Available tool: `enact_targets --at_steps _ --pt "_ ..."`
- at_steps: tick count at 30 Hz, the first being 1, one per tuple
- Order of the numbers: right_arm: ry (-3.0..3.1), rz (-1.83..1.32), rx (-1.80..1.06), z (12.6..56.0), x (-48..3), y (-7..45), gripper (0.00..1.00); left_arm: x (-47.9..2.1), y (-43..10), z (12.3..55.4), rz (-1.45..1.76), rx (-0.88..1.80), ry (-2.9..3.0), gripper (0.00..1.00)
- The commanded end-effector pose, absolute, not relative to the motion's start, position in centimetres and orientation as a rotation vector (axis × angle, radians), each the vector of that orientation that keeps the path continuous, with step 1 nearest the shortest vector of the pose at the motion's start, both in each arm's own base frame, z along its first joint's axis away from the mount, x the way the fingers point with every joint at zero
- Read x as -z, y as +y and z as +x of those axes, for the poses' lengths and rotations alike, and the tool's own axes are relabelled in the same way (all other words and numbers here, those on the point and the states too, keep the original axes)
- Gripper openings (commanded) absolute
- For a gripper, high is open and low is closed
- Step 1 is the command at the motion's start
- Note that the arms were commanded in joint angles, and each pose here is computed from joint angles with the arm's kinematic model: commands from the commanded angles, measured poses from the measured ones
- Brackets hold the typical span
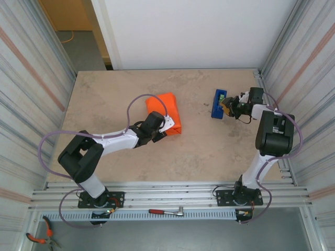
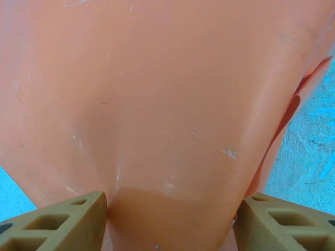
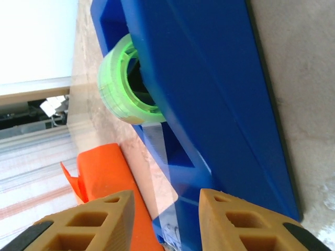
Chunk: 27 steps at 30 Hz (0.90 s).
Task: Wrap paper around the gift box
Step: Tear off the tape with the cutter.
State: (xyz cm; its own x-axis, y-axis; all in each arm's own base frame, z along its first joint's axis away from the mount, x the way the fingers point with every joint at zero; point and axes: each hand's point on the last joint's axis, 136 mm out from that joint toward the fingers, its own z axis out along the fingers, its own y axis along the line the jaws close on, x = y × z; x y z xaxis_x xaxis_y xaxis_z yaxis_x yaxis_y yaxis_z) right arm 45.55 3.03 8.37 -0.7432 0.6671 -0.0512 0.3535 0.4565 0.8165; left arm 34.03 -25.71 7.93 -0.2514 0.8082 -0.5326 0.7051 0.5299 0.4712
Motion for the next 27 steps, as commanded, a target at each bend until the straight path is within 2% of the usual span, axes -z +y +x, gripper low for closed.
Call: enact_targets --at_steps 1,8,13,16,17,27 --pt "2.344 0.812 -1.231 46.3 -8.7 3.7 0.34 -7.7 -25.4 33.1 1.243 -0.155 2.049 0.62" --pt "2.353 0.820 -1.244 46.3 -8.3 3.9 0.28 -7.7 -25.4 33.1 1.247 -0.155 2.049 0.62" --pt "2.353 0.821 -1.247 46.3 -8.3 3.9 0.20 -7.8 -25.4 33.1 1.245 -0.155 2.048 0.62" --pt "2.353 0.819 -1.255 46.2 -8.4 4.1 0.08 -7.7 -25.4 33.1 1.245 -0.154 2.050 0.62" --pt "2.349 0.817 -1.259 46.2 -8.5 4.0 0.00 -7.7 -25.4 33.1 1.243 -0.154 2.050 0.62" --pt "2.233 0.787 -1.316 45.6 -13.7 4.5 0.00 -7.7 -25.4 33.0 1.244 -0.152 2.052 0.62"
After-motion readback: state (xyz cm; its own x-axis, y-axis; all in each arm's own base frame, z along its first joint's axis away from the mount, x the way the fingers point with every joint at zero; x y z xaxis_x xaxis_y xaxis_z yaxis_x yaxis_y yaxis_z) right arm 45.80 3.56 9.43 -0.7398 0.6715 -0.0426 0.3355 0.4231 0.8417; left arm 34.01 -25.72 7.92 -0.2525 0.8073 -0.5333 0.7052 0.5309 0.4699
